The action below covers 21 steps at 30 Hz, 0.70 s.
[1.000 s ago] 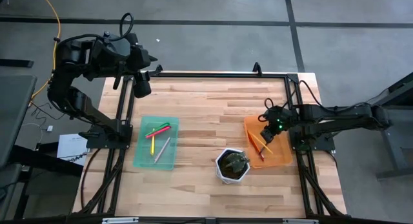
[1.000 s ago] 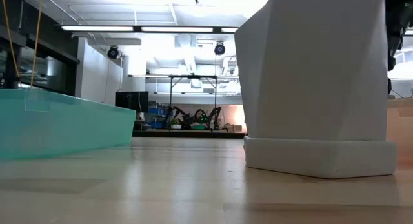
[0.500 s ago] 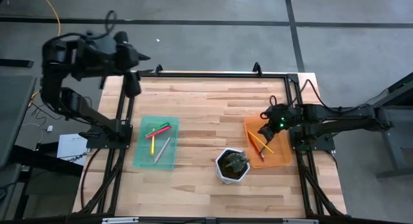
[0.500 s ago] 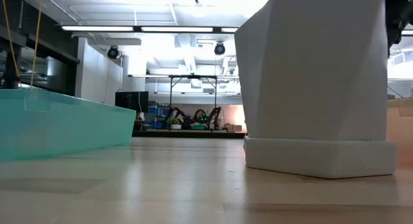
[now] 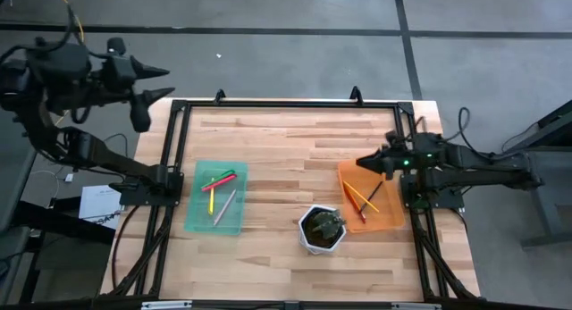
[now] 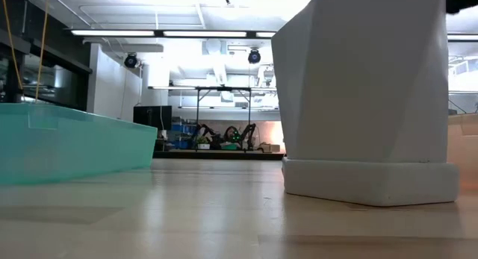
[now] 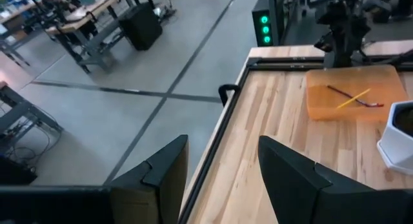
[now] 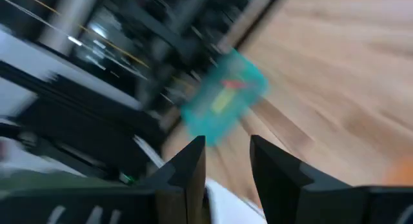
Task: Sort pens & pencils
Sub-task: Return to Home Position
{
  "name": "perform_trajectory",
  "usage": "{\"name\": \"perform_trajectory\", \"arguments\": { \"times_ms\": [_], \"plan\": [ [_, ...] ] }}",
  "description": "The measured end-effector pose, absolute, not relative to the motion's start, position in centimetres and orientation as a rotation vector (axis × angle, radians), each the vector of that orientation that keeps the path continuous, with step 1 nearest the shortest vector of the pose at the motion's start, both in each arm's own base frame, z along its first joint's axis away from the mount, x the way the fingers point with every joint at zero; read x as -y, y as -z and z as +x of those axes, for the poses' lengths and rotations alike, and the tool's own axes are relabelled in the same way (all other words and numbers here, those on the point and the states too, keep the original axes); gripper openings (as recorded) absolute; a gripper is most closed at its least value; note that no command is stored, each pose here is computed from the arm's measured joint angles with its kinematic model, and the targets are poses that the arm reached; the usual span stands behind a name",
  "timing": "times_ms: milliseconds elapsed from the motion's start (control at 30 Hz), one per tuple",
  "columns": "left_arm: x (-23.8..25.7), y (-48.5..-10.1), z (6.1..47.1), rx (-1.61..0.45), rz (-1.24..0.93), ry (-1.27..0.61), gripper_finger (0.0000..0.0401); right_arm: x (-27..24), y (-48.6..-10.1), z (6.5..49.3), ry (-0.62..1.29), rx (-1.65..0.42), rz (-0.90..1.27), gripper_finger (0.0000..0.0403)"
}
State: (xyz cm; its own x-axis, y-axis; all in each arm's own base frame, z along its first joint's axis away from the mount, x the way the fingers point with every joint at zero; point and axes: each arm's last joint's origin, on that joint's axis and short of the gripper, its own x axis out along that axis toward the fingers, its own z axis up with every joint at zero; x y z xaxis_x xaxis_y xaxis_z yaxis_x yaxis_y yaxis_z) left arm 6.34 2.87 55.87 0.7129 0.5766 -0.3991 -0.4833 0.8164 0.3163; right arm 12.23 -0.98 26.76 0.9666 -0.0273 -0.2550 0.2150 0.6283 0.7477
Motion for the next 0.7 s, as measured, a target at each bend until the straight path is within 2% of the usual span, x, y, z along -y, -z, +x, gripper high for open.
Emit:
{"name": "perform_trajectory", "arguments": {
  "times_ms": [367,700],
  "plan": [
    [-1.9,-56.2,2.7,-0.419,0.191,-0.608,0.0175,1.0,-31.4,11.3,-0.034,0.239,0.805,0.0113],
    [-1.7,-57.2,2.5,-0.300,0.227,-0.564,0.0175,1.0,-34.1,10.3,-0.114,0.535,0.725,0.0113]
  ]
}}
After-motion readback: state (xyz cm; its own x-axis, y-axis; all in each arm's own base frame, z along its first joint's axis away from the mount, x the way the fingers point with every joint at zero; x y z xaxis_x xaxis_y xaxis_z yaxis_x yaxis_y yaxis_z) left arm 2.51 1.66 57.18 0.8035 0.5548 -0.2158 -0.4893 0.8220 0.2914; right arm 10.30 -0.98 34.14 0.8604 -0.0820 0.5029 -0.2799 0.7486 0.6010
